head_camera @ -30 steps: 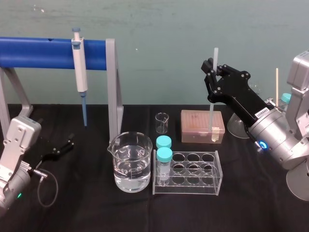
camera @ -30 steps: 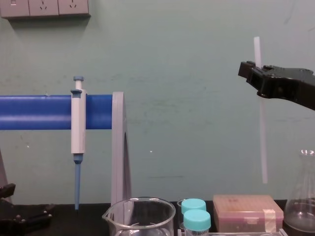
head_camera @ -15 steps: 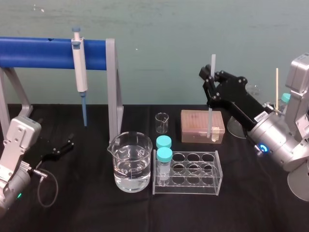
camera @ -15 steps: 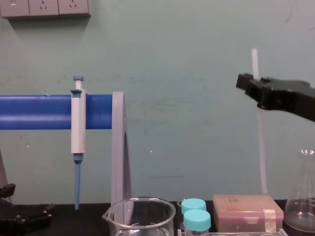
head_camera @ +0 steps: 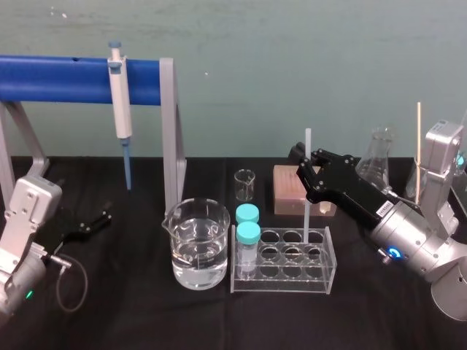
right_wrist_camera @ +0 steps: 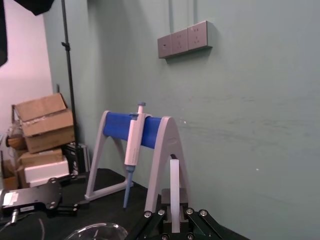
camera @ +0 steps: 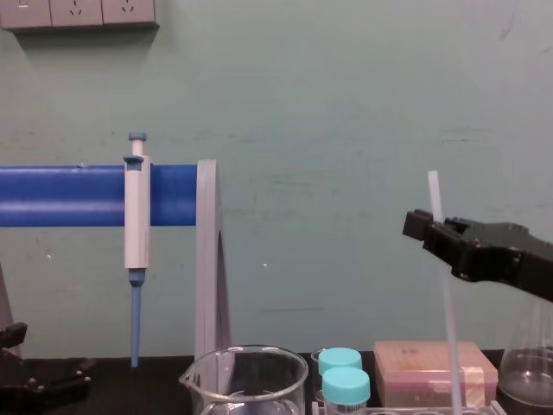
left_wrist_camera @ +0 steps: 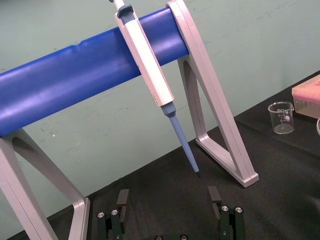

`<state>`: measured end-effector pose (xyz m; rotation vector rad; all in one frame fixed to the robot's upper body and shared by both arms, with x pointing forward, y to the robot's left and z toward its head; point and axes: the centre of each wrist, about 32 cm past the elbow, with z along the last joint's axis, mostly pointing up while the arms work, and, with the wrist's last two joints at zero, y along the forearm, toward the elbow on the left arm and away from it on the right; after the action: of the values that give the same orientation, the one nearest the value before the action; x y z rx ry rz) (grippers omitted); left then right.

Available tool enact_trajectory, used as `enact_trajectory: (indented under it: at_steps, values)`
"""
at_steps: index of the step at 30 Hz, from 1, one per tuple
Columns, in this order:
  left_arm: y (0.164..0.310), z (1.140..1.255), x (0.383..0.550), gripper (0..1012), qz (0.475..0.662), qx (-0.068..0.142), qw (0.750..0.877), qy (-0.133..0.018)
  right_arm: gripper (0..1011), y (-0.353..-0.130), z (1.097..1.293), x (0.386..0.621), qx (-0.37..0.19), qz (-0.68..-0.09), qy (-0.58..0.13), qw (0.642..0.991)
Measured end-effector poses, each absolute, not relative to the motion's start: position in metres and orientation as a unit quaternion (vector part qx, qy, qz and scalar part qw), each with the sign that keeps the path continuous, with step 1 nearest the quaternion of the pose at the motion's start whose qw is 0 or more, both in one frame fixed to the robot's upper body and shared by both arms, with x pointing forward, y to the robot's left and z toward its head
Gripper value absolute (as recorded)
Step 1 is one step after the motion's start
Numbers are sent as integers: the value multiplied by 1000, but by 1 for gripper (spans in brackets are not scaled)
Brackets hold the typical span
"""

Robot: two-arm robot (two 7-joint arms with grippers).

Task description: Pick up the stirring rod with one hand, then place it down.

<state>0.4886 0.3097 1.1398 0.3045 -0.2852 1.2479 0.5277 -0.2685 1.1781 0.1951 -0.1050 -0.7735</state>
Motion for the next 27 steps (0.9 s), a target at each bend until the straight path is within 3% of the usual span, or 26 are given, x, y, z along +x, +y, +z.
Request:
enact_trajectory:
  at_steps: [9, 27]
  values:
    - [310, 1140, 489, 1000, 580, 141, 791, -133, 72, -264, 1161, 535, 127, -372, -51, 918]
    - [310, 1140, 489, 1000, 580, 142, 791, -132, 71, -257, 1163, 542, 128, -371, -68, 917]
